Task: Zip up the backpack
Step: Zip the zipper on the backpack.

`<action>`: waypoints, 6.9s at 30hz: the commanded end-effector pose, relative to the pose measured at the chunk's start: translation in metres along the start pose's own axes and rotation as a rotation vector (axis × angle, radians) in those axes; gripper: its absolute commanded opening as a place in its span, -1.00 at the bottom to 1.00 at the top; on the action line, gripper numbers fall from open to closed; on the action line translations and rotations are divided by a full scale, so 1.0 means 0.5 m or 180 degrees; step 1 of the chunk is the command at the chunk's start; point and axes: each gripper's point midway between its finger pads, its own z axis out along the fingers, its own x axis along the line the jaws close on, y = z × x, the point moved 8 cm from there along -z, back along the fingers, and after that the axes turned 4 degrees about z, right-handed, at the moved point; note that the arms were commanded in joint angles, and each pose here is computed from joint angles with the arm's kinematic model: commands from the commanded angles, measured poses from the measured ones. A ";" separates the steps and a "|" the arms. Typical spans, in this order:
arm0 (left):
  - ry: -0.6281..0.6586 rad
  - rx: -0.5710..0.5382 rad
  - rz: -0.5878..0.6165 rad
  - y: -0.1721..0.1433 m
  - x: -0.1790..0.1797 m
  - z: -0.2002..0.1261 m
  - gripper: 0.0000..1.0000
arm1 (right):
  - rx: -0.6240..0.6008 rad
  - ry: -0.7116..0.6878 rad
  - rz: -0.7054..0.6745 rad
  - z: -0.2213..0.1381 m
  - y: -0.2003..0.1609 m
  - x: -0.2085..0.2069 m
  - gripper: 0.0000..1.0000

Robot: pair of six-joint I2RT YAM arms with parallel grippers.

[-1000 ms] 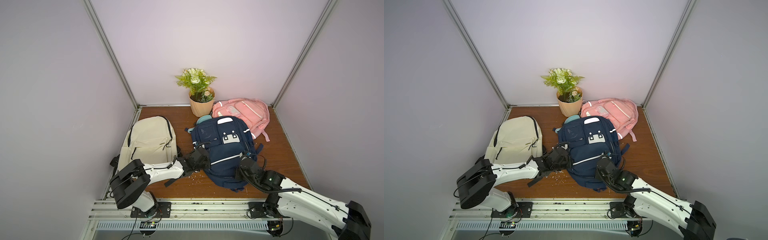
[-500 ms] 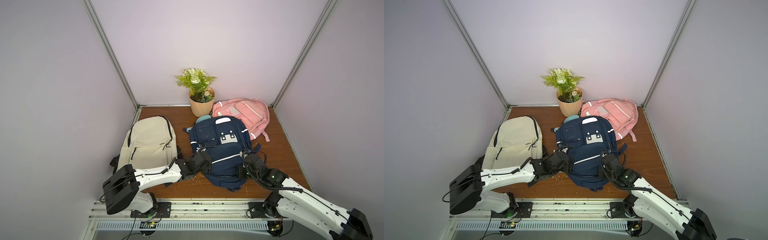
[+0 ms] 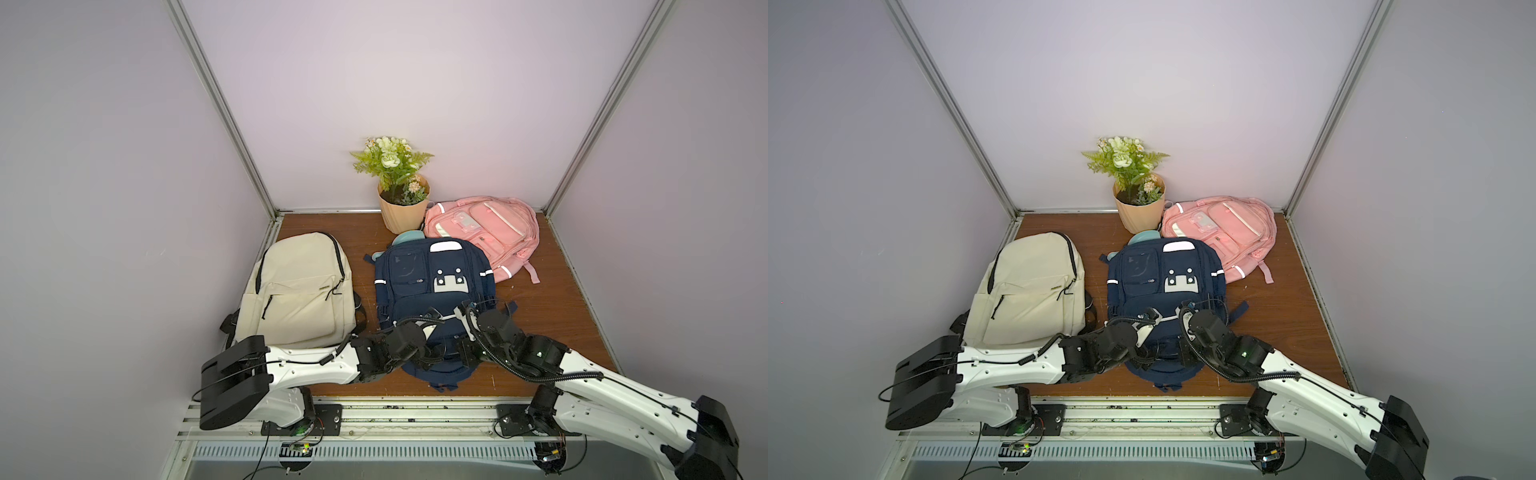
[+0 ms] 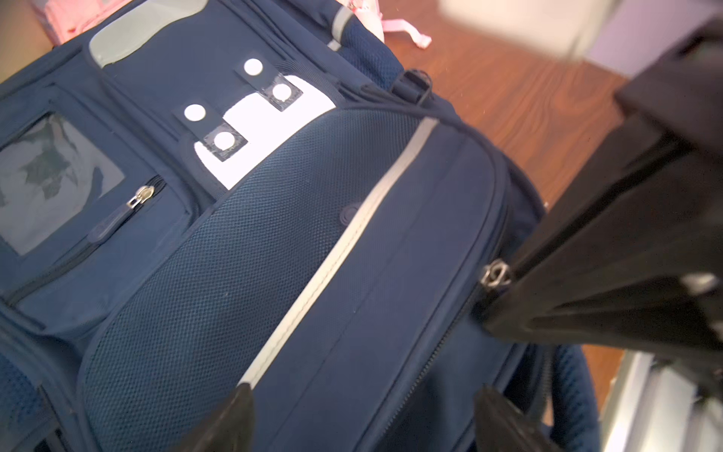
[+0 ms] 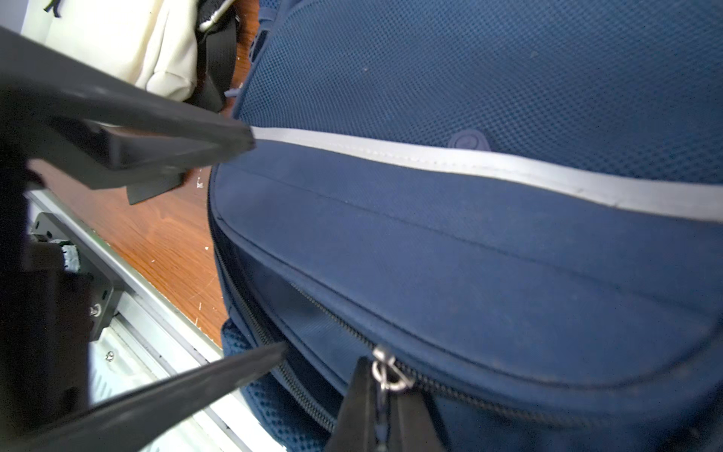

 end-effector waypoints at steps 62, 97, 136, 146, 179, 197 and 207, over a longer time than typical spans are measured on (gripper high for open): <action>0.0560 0.0152 0.0103 -0.033 0.032 -0.001 -0.56 | 0.0111 -0.0529 0.0238 -0.033 0.167 -0.075 -1.00; 0.0343 0.0016 0.0050 -0.024 0.023 0.041 -1.00 | -0.0064 -0.1015 0.0114 -0.036 0.101 -0.050 -0.81; 0.0275 0.0031 0.0250 -0.008 -0.028 0.043 -0.45 | -0.0744 -0.0368 0.0017 -0.053 0.234 -0.047 -1.00; 0.0280 -0.0239 0.0074 0.066 0.003 0.058 0.08 | -0.0408 -0.0144 -0.0129 -0.039 0.148 0.002 -1.00; 0.0280 0.0047 0.0310 -0.028 -0.053 0.080 -1.00 | -0.0405 -0.0914 0.0270 -0.060 0.200 -0.094 -0.69; 0.0241 -0.0212 0.0187 0.000 -0.044 0.037 -1.00 | -0.0352 -0.0507 0.0198 -0.026 0.137 -0.105 -1.00; -0.0008 -0.0272 0.0182 0.007 -0.051 0.012 -1.00 | -0.1312 -0.1347 0.0497 -0.030 0.200 -0.157 -1.00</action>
